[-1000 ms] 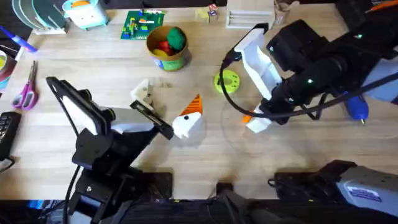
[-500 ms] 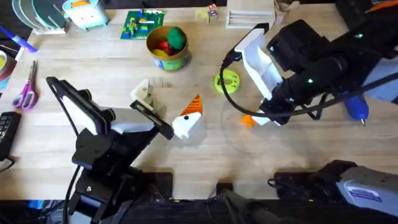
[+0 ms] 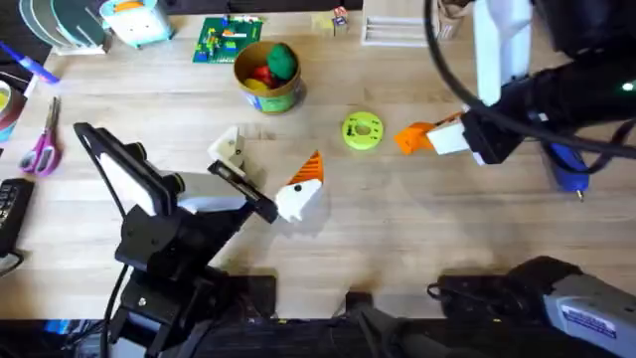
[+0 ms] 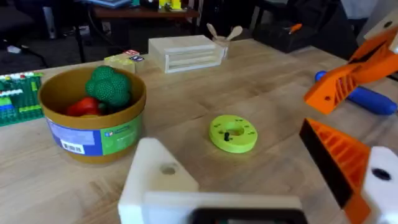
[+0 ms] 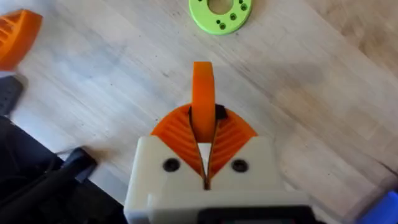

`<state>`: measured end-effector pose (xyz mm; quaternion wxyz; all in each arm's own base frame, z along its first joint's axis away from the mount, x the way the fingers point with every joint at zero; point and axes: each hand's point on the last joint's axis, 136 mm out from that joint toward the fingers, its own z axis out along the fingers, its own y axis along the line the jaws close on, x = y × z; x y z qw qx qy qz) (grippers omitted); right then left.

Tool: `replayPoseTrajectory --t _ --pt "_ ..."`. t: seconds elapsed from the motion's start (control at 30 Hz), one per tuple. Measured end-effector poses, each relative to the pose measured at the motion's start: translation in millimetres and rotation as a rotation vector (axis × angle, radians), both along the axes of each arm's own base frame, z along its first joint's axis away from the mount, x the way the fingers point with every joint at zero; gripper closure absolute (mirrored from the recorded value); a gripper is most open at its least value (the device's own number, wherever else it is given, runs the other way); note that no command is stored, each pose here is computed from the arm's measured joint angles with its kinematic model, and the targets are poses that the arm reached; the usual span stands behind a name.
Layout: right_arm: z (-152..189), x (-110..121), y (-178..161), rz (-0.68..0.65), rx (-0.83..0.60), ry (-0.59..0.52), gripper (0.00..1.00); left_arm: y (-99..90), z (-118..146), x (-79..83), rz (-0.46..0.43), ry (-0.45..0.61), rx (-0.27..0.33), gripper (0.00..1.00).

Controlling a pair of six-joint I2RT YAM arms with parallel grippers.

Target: Pick up the gripper from the table and insert it into the empty holder that is missing its gripper. Then pick up a screw, insert it into the mounting hole, and use the screwdriver to tighten it. Finally, clean up the table by picking up the vegetable and placing it into the bucket.

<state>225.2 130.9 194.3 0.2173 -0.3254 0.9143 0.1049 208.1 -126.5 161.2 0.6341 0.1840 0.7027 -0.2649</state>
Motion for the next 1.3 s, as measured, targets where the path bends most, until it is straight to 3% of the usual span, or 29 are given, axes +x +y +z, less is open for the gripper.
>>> replayPoseTrajectory --t 0.17,0.33,0.73,0.97,1.3 --pt "13.4 10.1 -0.3 -0.093 0.197 -0.012 0.990 -0.2 0.0 -0.1 -0.001 -0.002 0.003 0.008" --pt "8.1 24.2 21.7 -0.101 0.479 0.057 0.990 -6.7 0.8 -5.3 -0.051 -0.018 0.017 0.008" --pt "15.3 28.3 94.4 0.029 0.909 0.455 0.990 -20.9 1.7 -18.7 -0.165 -0.026 0.017 0.008" --pt "1.1 18.9 116.5 0.059 0.974 0.674 0.991 -28.7 2.0 -27.6 -0.234 -0.025 0.012 0.008" --pt "-6.0 6.8 148.5 0.147 0.980 0.765 0.991 -31.6 2.1 -31.2 -0.260 -0.004 -0.011 0.008"
